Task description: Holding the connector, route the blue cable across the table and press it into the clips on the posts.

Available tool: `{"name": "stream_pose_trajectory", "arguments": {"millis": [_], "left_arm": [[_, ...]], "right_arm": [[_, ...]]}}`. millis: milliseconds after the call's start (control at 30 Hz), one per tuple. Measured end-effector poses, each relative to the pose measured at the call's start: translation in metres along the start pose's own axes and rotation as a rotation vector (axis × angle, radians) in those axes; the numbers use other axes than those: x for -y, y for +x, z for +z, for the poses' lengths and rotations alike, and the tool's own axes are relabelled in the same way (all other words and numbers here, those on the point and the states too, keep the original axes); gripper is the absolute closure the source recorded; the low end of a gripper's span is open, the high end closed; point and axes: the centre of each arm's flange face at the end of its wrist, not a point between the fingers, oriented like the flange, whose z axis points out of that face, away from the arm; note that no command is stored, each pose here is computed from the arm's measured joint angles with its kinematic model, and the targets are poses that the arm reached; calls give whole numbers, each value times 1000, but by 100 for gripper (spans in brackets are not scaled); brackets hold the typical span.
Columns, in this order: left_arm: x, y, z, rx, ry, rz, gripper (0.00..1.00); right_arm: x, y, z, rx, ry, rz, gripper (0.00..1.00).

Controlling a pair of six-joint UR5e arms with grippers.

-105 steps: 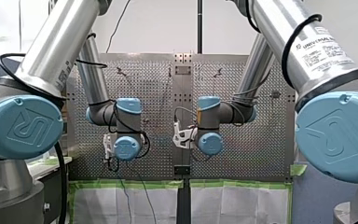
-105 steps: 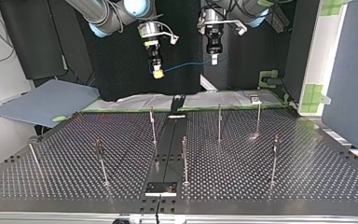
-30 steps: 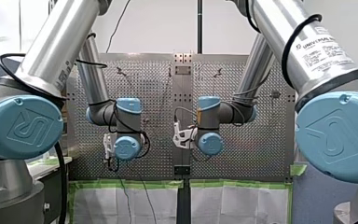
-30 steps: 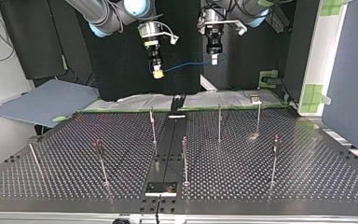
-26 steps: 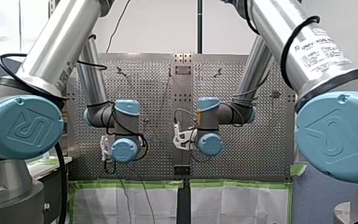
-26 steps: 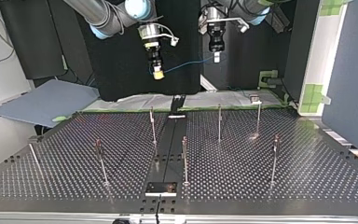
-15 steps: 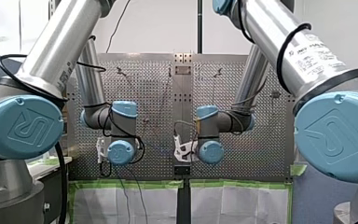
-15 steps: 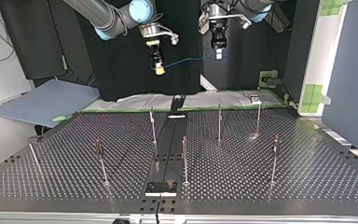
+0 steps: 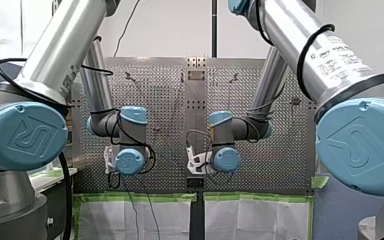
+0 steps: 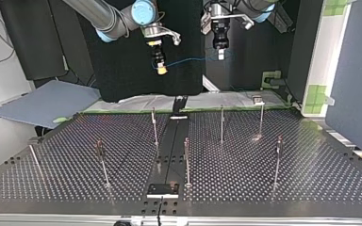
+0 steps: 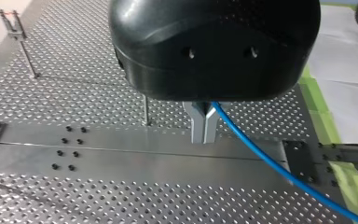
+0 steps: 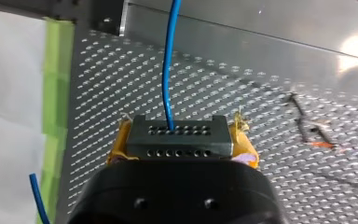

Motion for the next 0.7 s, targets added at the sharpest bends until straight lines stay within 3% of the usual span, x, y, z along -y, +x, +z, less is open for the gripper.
{"name": "stream_pose_trajectory", "arguments": {"millis": [233, 467, 600, 700], "left_arm": [[-2, -20, 9, 14, -30, -37, 99], [-9, -46, 25, 44, -116, -58, 99], [-18, -63, 37, 61, -177, -62, 99], [-24, -72, 44, 67, -191, -62, 99]], "right_arm": [[15, 38, -1, -41, 56, 34, 100], [19, 77, 2, -88, 105, 39, 100], [19, 100, 3, -120, 115, 34, 100], [18, 123, 4, -147, 116, 32, 100]]}}
